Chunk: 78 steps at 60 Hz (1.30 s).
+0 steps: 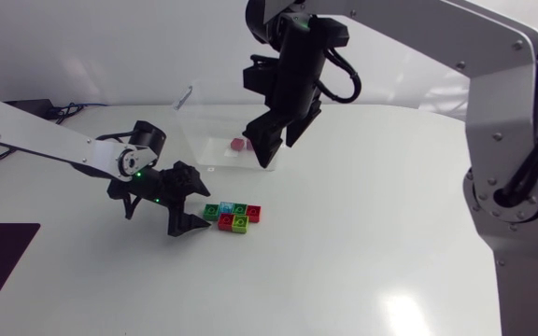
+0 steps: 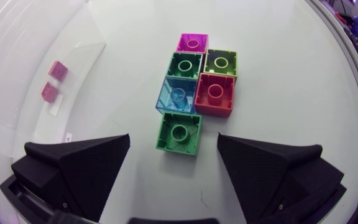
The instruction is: Place the duplo bricks in the container
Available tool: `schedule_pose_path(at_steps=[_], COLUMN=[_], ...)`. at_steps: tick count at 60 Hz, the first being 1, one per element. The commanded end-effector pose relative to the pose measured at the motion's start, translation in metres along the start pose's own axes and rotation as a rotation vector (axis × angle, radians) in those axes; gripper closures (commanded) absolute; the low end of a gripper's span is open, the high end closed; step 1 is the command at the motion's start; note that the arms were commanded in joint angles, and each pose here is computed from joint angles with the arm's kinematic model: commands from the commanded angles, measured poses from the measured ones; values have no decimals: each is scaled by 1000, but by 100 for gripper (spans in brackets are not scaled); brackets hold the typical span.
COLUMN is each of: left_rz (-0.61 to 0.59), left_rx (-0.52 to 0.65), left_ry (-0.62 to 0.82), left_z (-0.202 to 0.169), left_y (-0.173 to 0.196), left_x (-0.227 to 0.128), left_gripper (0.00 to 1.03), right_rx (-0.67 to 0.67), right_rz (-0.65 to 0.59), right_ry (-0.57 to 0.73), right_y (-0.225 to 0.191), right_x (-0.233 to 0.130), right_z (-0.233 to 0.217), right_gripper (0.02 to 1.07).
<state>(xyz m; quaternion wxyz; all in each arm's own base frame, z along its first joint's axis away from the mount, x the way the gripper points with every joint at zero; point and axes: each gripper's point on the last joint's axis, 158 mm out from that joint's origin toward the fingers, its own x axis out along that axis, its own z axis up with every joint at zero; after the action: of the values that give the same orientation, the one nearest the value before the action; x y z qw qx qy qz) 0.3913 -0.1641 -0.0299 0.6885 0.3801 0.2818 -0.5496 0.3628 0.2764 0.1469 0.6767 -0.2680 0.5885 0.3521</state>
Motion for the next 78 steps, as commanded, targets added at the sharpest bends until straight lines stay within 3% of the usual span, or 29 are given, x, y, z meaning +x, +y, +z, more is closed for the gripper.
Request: schedule_pose_path(at_steps=[1,7,13,18,22,24,40,61,78], left_rz=[-11,-14,-21,-27,-33,-34,-51,160,249], left_rx=[50,60,64,64,65,67,55,40,-17], left_ry=[-6,-8,-9,-7,-6,-6,31,-26,-117], left_z=[4,7,8,7,7,7,2,36,72], left_y=[2,4,4,3,1,1,-3,53,89], left_x=[10,14,18,20,22,22,0,-86,-121], left_gripper=[6,9,19,36,68,76,78,78,78], right_rx=[7,6,0,0,-11,-20,-121,-224,-321], right_rz=[31,80,66,10,-19,-32,-29,29,46], right_ry=[19,18,23,6,-14,-20,-81,-112,-117], right_y=[15,29,34,23,15,12,19,26,20], right_x=[0,19,46,56,64,70,108,155,178], right_z=[-10,-17,-30,-33,-34,-35,-26,-25,-28], right_gripper=[6,6,6,6,6,6,6,6,6])
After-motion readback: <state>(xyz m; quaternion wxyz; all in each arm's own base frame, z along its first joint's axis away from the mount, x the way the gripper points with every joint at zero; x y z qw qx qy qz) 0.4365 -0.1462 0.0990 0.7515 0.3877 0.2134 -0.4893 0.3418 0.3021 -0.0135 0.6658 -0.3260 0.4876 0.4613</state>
